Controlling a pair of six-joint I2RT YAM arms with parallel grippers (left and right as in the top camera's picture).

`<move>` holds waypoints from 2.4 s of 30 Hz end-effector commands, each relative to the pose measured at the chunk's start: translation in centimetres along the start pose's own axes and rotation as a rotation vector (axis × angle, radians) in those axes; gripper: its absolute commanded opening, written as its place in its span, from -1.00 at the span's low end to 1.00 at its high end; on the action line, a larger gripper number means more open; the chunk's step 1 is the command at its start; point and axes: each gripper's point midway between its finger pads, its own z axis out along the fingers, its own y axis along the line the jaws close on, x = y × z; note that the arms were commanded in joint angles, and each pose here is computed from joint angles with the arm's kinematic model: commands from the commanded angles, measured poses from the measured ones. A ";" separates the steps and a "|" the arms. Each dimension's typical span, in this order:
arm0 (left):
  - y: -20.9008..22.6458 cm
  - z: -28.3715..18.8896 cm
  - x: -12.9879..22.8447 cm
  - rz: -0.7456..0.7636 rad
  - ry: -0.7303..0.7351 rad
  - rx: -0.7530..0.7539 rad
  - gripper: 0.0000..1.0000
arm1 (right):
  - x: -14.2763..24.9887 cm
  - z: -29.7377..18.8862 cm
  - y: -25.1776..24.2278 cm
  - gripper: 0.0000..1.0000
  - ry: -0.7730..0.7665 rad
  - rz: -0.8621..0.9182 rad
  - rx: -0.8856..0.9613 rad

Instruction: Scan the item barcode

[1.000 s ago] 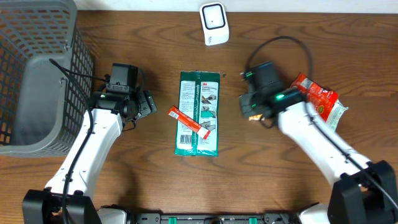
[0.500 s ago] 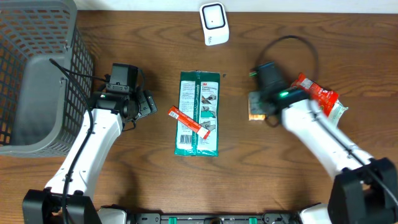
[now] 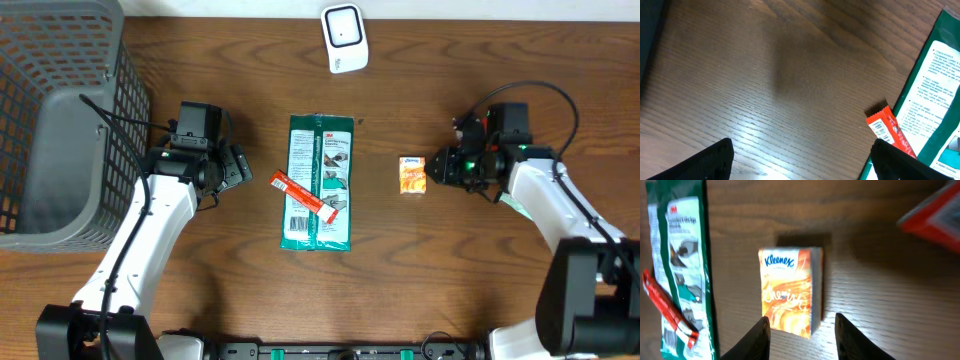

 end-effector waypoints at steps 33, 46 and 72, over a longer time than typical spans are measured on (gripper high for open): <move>0.1 -0.1 -0.4 -0.006 -0.007 -0.007 0.78 | -0.7 1.1 1.5 -0.97 -0.093 -0.076 -0.028; 0.1 -0.1 -0.4 -0.006 -0.007 -0.007 0.77 | 0.3 -2.5 4.8 -0.98 -0.261 -0.495 0.682; 0.1 -0.1 -0.4 -0.005 -0.007 -0.007 0.77 | 4.4 2.1 7.2 -0.98 -0.253 -0.853 1.011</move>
